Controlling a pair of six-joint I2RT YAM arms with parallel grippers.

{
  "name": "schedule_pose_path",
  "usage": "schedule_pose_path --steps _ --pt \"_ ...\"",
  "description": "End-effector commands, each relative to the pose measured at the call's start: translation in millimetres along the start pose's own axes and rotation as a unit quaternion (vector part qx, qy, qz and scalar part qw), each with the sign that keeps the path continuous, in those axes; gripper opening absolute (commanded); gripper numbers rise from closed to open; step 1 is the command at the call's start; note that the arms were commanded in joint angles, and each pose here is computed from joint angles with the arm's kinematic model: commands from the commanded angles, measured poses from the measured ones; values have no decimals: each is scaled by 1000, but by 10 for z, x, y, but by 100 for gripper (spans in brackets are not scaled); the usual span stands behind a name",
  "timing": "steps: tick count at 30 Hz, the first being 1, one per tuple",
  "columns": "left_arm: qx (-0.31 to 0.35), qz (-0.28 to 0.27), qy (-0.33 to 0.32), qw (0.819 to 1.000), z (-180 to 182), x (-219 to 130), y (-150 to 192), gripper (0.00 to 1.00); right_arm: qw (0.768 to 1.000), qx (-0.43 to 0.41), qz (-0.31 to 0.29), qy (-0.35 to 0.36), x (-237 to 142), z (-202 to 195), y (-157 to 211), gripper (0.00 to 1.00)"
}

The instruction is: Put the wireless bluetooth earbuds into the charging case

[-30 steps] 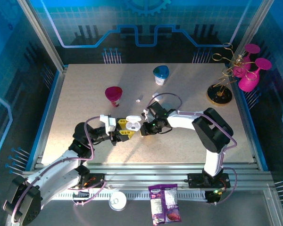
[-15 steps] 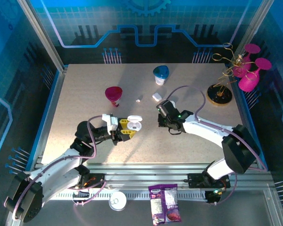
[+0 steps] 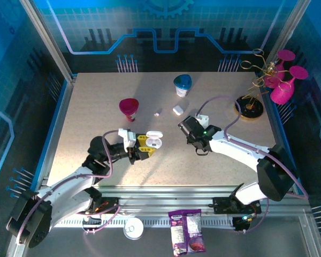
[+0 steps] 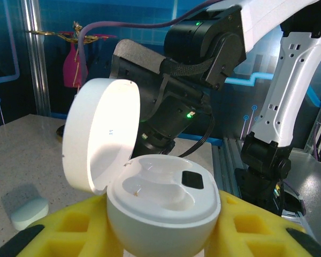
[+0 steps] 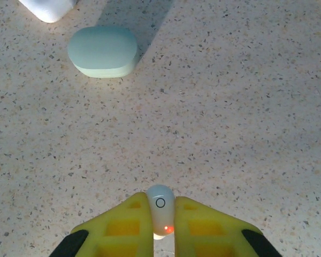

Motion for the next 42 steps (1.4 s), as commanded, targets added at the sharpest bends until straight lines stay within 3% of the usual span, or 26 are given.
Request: schedule_pose_path --steps 1,12,24,34,42 --pt "24 -15 8 1000 8 36 -123 25 999 21 -23 8 -174 -40 -101 11" --pt "20 -5 -13 1000 163 108 8 24 999 34 -22 7 -333 -66 -158 11" --pt "21 4 -43 999 324 208 97 24 997 63 -15 -52 -692 27 -222 12" --pt "31 14 -90 995 575 348 282 23 975 27 -71 -209 -1218 385 -246 12" --pt "40 19 -118 992 684 519 302 22 956 -22 -89 -278 -1478 797 -242 11"
Point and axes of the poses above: each hand's point on the last joint's axis, 136 mm out from that joint toward the fingers, its own x axis out along the fingers, its own z axis along the line the jaws close on, y = z × x, the point moved 4 cm from there along -x, back along the fingers, and after that the axes turned 2 degrees about -x, right-handed, at the moved point
